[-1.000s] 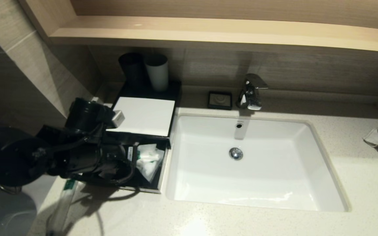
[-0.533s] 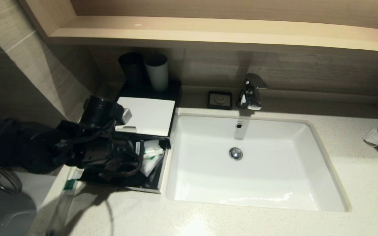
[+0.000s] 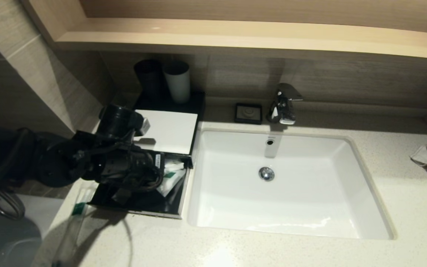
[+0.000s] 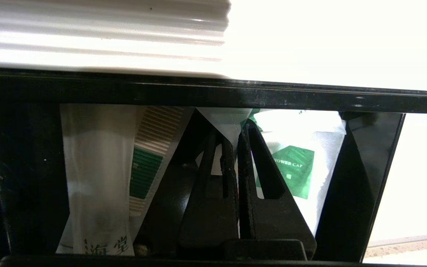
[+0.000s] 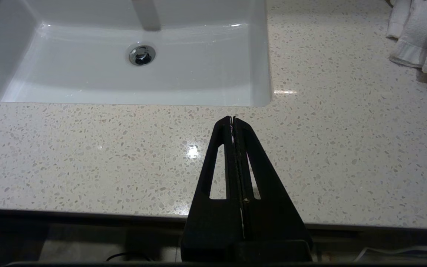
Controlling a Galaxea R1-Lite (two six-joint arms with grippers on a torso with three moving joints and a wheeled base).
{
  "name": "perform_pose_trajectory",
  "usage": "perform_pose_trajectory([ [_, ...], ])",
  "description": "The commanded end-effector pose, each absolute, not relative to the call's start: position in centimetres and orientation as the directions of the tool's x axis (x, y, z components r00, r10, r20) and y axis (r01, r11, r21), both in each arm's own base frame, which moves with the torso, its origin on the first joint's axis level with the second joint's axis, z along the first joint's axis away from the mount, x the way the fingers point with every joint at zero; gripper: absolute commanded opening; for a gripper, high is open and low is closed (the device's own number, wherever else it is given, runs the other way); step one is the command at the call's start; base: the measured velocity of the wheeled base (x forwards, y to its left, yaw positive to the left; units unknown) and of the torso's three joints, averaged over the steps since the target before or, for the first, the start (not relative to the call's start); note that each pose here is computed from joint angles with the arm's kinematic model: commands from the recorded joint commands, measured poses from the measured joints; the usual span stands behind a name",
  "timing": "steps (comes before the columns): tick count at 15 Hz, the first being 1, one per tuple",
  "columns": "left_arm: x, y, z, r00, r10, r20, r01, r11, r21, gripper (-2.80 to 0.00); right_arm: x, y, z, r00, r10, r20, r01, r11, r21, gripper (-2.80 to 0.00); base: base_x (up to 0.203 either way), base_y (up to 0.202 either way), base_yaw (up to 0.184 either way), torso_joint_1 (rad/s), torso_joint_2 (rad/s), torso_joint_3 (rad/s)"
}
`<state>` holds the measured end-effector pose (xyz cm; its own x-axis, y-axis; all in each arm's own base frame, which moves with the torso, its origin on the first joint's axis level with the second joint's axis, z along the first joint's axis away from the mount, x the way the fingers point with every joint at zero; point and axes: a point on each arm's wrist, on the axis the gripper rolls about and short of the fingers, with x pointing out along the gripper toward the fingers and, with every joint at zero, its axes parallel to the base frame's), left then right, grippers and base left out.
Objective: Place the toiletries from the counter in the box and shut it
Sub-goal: Place the bathroom toiletry into the drawer
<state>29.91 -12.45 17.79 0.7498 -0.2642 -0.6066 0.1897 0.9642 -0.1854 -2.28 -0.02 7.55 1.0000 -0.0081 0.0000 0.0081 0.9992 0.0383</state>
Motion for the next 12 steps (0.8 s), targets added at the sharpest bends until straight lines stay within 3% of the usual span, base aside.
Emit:
perform_pose_trajectory([
  [1,30.06,-12.5,17.62,0.748,-0.262,-0.61,0.187,0.965,-0.186,-2.8,-2.28,-0.02,7.55,1.0,-0.008,0.0,0.008,0.999,0.038,-2.8,0.0,0.0,0.0,0.0,0.0,0.0],
  [11,30.01,-12.46,18.11,0.767,-0.239,-0.596,0.162,0.97,-0.181,-2.8,-2.28,-0.02,7.55,1.0,-0.008,0.0,0.008,0.999,0.038,-2.8,0.0,0.0,0.0,0.0,0.0,0.0],
  [12,29.94,-12.43,18.23,0.769,-0.239,-0.592,0.161,0.97,-0.183,0.0,-2.28,-0.02,7.55,1.0,-0.008,0.0,0.008,0.999,0.038,-2.8,0.0,0.0,0.0,0.0,0.0,0.0],
])
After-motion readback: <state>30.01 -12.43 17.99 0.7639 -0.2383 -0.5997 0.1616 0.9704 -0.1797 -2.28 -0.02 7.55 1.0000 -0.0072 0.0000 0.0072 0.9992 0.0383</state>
